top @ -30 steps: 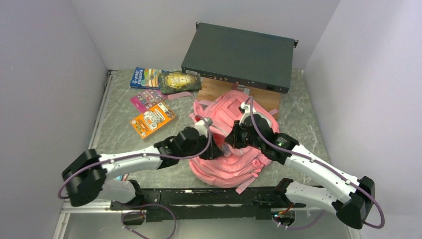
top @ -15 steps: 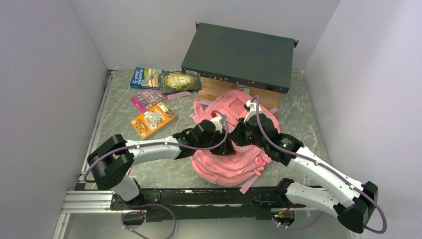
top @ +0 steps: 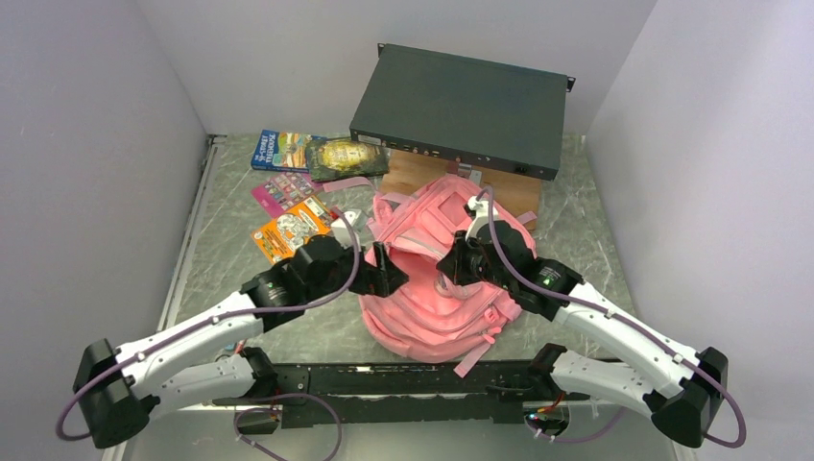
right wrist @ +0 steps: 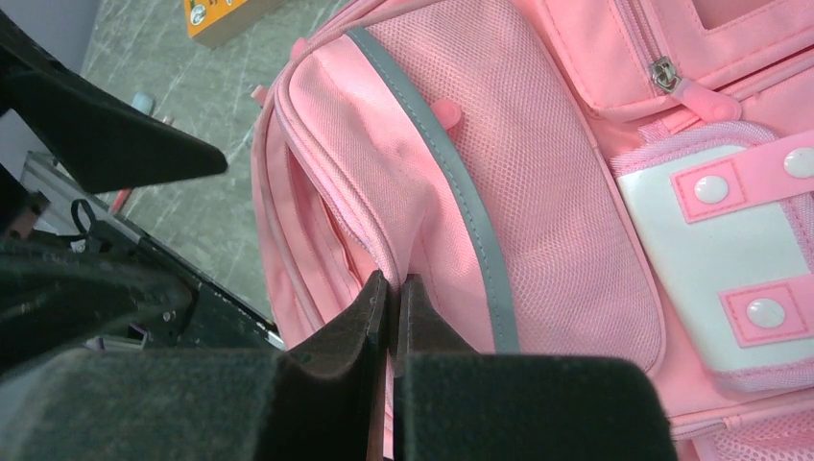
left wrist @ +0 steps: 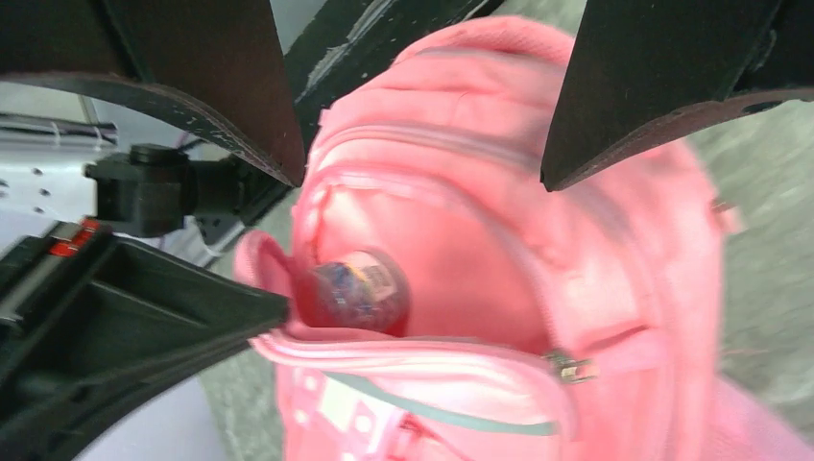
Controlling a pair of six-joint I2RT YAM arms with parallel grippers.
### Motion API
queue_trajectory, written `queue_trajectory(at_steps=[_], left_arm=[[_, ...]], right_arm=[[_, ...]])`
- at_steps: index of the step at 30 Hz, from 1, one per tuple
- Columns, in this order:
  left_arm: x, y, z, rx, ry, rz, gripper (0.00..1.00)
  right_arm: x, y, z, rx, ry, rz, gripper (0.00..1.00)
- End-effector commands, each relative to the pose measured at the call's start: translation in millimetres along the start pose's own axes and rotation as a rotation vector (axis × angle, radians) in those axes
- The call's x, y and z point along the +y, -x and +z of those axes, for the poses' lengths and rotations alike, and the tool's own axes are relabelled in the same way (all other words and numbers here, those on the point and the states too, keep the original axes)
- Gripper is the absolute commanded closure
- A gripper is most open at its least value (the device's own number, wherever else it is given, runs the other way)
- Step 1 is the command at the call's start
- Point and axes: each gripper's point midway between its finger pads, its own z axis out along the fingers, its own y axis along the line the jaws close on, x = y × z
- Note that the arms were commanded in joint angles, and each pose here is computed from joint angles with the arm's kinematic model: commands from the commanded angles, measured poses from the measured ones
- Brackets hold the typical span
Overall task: Pack the student bag
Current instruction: Place the stationery in the student bag, then move the stationery to the center of the board.
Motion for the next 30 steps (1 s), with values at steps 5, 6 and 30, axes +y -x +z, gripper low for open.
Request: queue_trajectory(at_steps=[5, 6, 30], left_arm=[[119, 2, -48, 0.047, 0.458, -0.124, 0.0], [134, 0, -55, 0.057, 0.506, -0.17, 0.0], [306, -54, -263, -0.454, 1.429, -1.253, 0.0]], right_arm=[[8, 26, 5, -0.098, 0.027, 0.013, 1.0], [7, 24, 5, -0.089, 0.022, 0.013, 1.0], [20, 19, 19, 0.008, 0.05, 0.002, 1.0]])
